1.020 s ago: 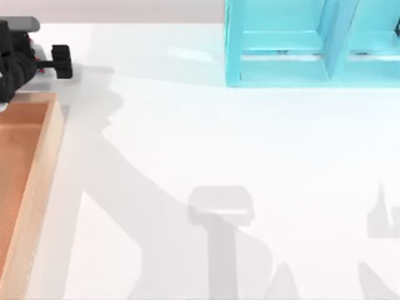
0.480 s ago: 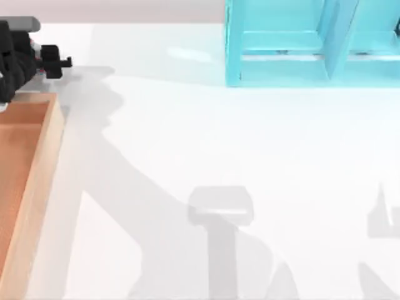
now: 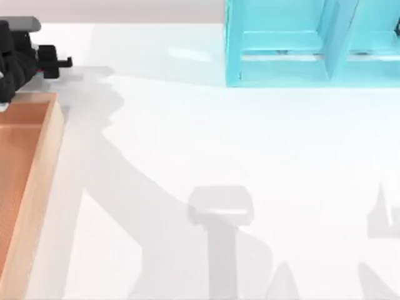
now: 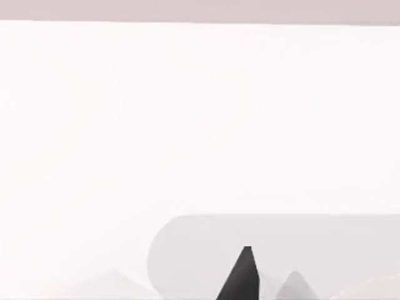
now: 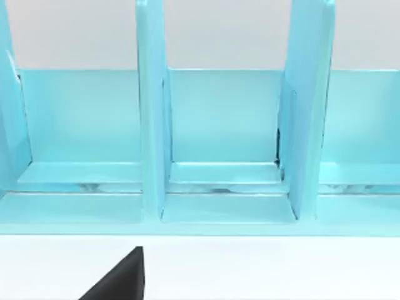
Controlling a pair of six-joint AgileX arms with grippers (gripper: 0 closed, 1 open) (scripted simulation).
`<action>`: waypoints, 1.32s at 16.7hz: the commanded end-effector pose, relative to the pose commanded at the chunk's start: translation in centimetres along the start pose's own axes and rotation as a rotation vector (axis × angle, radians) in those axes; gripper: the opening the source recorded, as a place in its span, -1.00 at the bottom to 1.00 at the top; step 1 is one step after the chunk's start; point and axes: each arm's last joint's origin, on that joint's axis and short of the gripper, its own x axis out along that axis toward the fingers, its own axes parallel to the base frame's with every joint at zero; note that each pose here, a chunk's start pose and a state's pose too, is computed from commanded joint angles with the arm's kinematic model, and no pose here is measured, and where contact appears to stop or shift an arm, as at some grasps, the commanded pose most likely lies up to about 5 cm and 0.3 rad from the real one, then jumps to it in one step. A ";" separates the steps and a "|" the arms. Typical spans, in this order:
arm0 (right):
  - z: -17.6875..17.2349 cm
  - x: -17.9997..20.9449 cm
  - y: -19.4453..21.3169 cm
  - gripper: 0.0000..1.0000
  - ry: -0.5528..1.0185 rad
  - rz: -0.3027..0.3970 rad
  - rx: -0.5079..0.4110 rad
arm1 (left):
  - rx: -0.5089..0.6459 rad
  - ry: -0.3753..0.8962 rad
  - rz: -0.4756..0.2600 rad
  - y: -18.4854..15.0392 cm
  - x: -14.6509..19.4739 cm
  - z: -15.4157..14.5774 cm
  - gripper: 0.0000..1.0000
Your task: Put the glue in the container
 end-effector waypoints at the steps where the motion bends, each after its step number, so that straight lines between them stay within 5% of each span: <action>1: 0.0 0.0 0.0 1.00 0.000 0.000 0.000 | 0.000 0.000 0.000 0.0 0.0 0.0 -1.00; 7: 0.0 0.0 0.0 1.00 0.000 0.000 0.000 | 0.001 -0.007 0.003 0.2 -0.1 0.4 -1.00; 16: 0.0 0.0 0.0 1.00 0.000 0.000 0.000 | 0.000 -0.010 0.004 0.1 -4.5 8.5 -1.00; 22: 0.0 0.0 0.0 1.00 0.000 0.000 0.000 | 0.002 -0.001 0.003 0.0 -4.8 8.8 -1.00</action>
